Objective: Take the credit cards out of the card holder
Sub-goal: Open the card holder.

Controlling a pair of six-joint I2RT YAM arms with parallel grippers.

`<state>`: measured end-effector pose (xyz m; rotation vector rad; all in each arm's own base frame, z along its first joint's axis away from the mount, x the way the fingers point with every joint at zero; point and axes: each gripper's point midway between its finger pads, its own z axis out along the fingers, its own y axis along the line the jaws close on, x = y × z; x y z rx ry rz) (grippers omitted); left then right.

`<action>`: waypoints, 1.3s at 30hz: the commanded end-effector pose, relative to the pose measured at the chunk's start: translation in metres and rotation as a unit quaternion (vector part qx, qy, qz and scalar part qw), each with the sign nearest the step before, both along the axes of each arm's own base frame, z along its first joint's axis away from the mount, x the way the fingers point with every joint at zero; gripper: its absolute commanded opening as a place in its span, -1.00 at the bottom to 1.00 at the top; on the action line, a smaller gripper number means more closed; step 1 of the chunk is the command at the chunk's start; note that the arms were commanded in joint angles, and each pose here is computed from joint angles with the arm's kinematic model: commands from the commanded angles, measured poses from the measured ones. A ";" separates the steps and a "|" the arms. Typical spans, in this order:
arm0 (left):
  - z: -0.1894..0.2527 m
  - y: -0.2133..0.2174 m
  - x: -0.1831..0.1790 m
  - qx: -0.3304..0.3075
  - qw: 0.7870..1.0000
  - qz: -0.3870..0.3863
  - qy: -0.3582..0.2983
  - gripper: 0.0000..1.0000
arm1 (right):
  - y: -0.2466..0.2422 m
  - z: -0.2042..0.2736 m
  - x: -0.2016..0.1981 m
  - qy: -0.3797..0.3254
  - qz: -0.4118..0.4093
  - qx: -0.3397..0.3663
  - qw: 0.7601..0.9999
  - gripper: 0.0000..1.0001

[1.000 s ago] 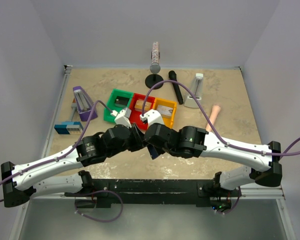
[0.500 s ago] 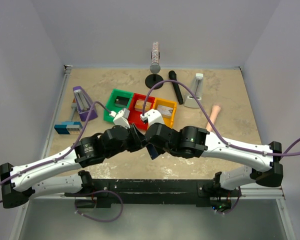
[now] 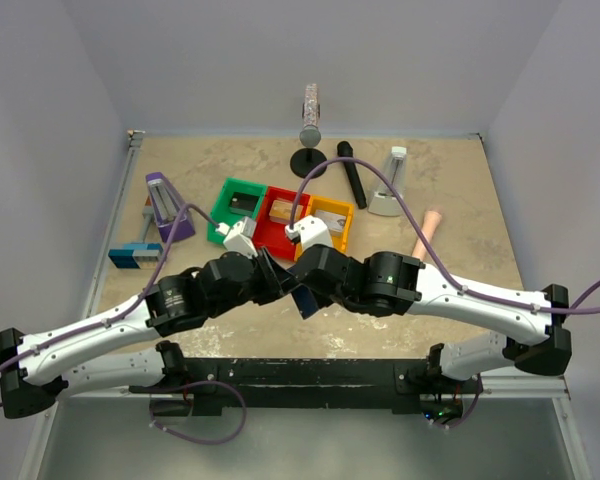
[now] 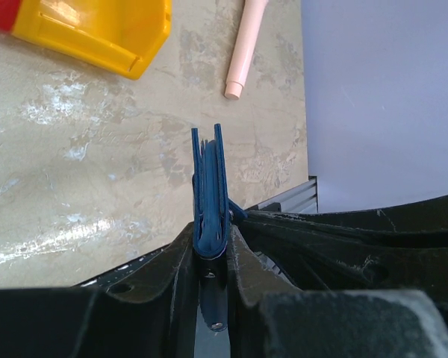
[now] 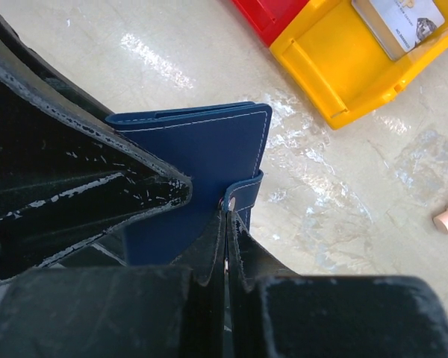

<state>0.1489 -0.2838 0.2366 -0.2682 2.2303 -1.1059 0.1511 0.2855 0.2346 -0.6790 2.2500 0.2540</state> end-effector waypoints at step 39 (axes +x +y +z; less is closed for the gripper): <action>0.047 0.020 -0.031 -0.081 0.944 -0.150 -0.284 -1.00 | 0.027 0.069 -0.097 0.060 0.297 0.264 0.916 0.05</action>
